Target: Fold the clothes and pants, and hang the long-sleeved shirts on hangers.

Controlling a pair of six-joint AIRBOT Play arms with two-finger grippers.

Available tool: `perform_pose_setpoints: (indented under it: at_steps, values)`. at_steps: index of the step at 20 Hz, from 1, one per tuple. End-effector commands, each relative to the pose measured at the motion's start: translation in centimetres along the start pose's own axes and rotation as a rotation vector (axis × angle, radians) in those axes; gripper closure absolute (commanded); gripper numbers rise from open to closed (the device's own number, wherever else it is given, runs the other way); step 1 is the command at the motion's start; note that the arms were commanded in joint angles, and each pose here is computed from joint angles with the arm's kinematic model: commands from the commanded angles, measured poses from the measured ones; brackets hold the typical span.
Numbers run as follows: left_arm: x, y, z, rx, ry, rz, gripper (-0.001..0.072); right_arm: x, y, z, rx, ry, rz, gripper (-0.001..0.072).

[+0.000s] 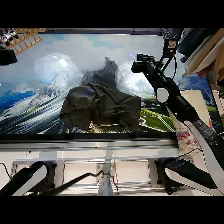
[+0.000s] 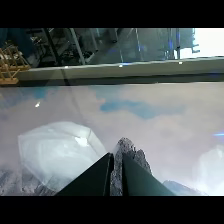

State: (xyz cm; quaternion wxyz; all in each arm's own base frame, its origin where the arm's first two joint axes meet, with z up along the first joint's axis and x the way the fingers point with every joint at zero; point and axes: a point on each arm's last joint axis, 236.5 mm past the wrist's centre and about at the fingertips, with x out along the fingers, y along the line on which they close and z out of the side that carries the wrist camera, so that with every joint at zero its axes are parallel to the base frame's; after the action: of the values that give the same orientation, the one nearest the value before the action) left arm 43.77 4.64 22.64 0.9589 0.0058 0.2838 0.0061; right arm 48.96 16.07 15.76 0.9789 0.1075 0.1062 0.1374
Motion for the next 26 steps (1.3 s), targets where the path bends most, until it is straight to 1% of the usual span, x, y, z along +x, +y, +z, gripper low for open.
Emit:
perform_pose_setpoints:
  at_steps: [1,7,10,12,13,14,15,16,17,18,20,21,23,24,25,26]
  values:
    - [0.0,0.0,0.0,0.001,-0.001,0.000,0.0701,0.0,0.0,0.0,0.001,0.001,0.001,0.0610]
    - [0.0,0.0,0.1,0.000,-0.003,0.000,0.0701,0.0,0.0,0.0,0.001,0.001,0.001,0.0610]
    - [0.8,0.4,1.4,-0.013,-0.060,0.013,0.0701,0.0,0.1,0.0,0.001,0.001,0.001,0.0610]
    - [2.1,-0.5,0.5,-0.136,-0.023,-0.034,0.0701,0.0,0.0,0.0,0.005,0.001,0.001,0.0610]
    - [2.8,-1.4,-0.3,-0.204,0.011,-0.073,0.0701,0.0,0.0,0.0,0.034,0.001,0.000,0.0610]
    - [3.4,-2.3,-1.1,-0.246,0.048,-0.113,0.0699,-0.2,0.2,0.1,0.106,0.002,0.002,0.0611]
    - [3.9,-3.5,-2.2,-0.278,0.099,-0.157,0.0628,-0.3,0.3,-0.1,0.168,0.015,0.005,0.0609]
    - [4.1,-4.4,-3.5,-0.287,0.161,-0.191,0.0354,-0.5,0.5,-0.5,0.221,0.040,0.010,0.0609]
    - [4.3,-4.9,-4.8,-0.278,0.214,-0.208,0.0067,-0.7,0.9,-1.2,0.233,0.078,0.019,0.0610]
    - [4.5,-5.2,-5.9,-0.270,0.261,-0.213,0.0033,-1.0,1.1,-1.9,0.229,0.118,0.026,0.0610]
    - [4.3,-5.8,-8.8,-0.233,0.385,-0.236,0.0033,-1.6,0.2,-2.0,0.189,0.146,0.014,0.0617]
    - [3.6,-5.7,-10.8,-0.191,0.471,-0.238,0.0034,-2.1,-0.9,-1.9,0.178,0.163,-0.005,0.0630]
    - [1.5,-5.6,-14.9,-0.043,0.645,-0.272,0.0034,-3.8,-3.8,-3.7,0.220,0.288,-0.057,0.0621]
    - [0.7,-5.9,-16.5,-0.023,0.701,-0.295,0.0034,-5.3,-5.3,-5.7,0.245,0.403,-0.086,0.0542]
    - [0.4,-6.1,-17.7,-0.012,0.728,-0.312,0.0034,-7.0,-6.5,-7.9,0.270,0.522,-0.108,0.0362]
    - [0.1,-7.3,-19.1,-0.019,0.749,-0.360,0.0034,-9.0,-7.5,-10.2,0.263,0.652,-0.113,0.0262]
